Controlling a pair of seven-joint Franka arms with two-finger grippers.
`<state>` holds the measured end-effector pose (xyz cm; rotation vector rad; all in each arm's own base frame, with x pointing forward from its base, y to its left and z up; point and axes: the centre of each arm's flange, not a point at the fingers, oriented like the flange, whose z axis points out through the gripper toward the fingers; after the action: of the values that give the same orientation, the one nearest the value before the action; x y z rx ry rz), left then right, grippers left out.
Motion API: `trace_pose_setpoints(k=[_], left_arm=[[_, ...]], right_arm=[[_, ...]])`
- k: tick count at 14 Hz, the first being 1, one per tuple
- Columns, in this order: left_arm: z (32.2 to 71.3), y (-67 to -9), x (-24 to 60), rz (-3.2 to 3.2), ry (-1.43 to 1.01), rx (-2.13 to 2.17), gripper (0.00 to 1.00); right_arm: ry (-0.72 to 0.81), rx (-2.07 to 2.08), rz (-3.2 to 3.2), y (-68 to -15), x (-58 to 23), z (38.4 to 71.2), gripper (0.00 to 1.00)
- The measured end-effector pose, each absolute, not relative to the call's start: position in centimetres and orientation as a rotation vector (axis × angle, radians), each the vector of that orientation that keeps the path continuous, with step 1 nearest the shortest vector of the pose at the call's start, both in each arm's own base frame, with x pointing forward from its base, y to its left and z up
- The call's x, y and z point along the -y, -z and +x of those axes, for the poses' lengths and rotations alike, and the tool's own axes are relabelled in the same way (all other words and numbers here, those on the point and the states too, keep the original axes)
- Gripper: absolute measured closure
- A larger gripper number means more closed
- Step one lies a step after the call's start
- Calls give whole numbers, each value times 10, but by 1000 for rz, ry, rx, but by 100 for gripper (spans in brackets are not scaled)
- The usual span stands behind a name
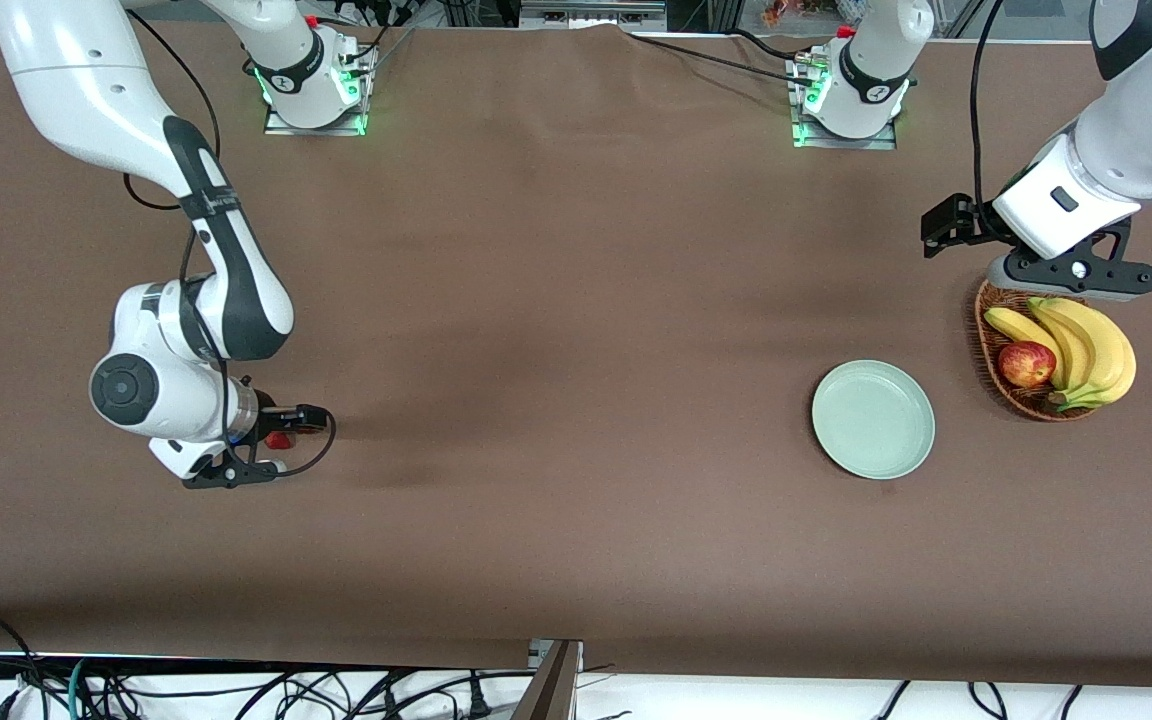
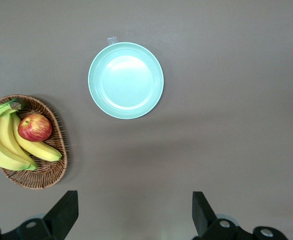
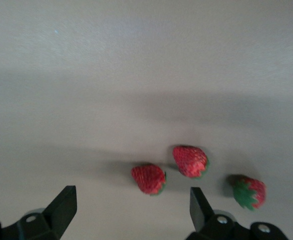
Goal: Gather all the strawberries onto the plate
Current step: 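Reach the right gripper down and grasp a red strawberry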
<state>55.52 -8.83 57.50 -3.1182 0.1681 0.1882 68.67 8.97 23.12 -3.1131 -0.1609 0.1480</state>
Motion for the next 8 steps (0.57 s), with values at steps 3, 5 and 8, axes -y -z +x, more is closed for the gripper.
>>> trace_pose_setpoints(k=[3, 5, 8], left_arm=[[555, -575, 88, -3118, -188, -168, 0], [555, -575, 88, -3118, -188, -166, 0], [555, -575, 87, -3118, -188, -165, 0]], right_arm=[[-180, 161, -3112, -210, -89, 681, 0], [-192, 161, -3111, -202, -89, 676, 0], [-193, 161, -3111, -192, -88, 670, 0]])
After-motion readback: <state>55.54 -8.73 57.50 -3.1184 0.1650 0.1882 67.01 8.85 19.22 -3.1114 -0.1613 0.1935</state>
